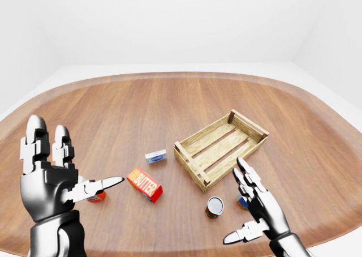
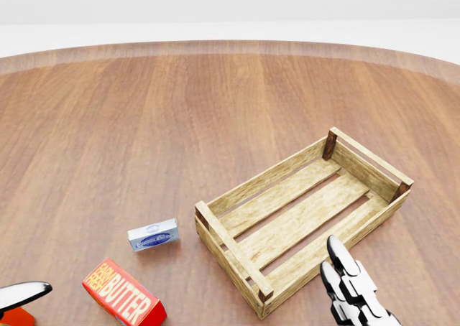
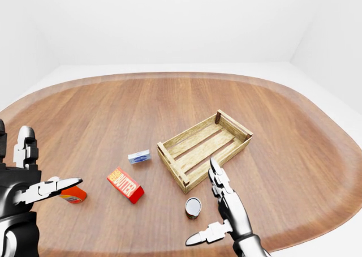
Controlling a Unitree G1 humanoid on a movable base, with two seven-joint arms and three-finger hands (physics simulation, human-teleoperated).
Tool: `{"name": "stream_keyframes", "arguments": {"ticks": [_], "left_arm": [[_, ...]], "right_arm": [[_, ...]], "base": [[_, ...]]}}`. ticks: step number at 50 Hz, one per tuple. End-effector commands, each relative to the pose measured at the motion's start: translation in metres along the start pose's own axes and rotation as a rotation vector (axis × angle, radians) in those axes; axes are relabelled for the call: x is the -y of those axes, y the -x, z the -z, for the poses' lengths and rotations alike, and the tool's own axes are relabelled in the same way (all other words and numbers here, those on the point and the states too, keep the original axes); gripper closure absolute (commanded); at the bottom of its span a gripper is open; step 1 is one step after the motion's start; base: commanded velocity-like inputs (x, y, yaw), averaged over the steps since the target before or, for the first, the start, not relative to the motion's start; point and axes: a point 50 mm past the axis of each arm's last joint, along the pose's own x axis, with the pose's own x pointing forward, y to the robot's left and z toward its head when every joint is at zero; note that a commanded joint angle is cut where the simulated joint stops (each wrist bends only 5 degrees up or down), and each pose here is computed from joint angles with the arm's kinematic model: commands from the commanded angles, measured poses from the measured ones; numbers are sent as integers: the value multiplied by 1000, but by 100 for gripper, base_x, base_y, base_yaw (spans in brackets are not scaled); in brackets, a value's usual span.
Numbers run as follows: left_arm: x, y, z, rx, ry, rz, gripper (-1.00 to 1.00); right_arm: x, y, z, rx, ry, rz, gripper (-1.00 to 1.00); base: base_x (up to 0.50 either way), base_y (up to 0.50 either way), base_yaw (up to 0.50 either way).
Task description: Pick up the tomato sauce, and put it in the wooden tray.
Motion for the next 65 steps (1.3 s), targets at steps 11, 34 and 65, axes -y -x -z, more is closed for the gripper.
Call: {"name": "stream_keyframes", "arguments": {"ticks": [11,34,65], "left_arm": [[1,0,2,-10,-2,4,-100],[1,-1,4,-16,-3,4,-100],[2,0,4,-19,-8,11,-100]], "right_arm": [[-4,3,18,-15,24,-3,-100],[-9,0,39,-108,36,1,-100],[-11,1,62,-210,65,25,-100]], "base": [[0,0,0],[0,0,0],[0,0,0]]}}
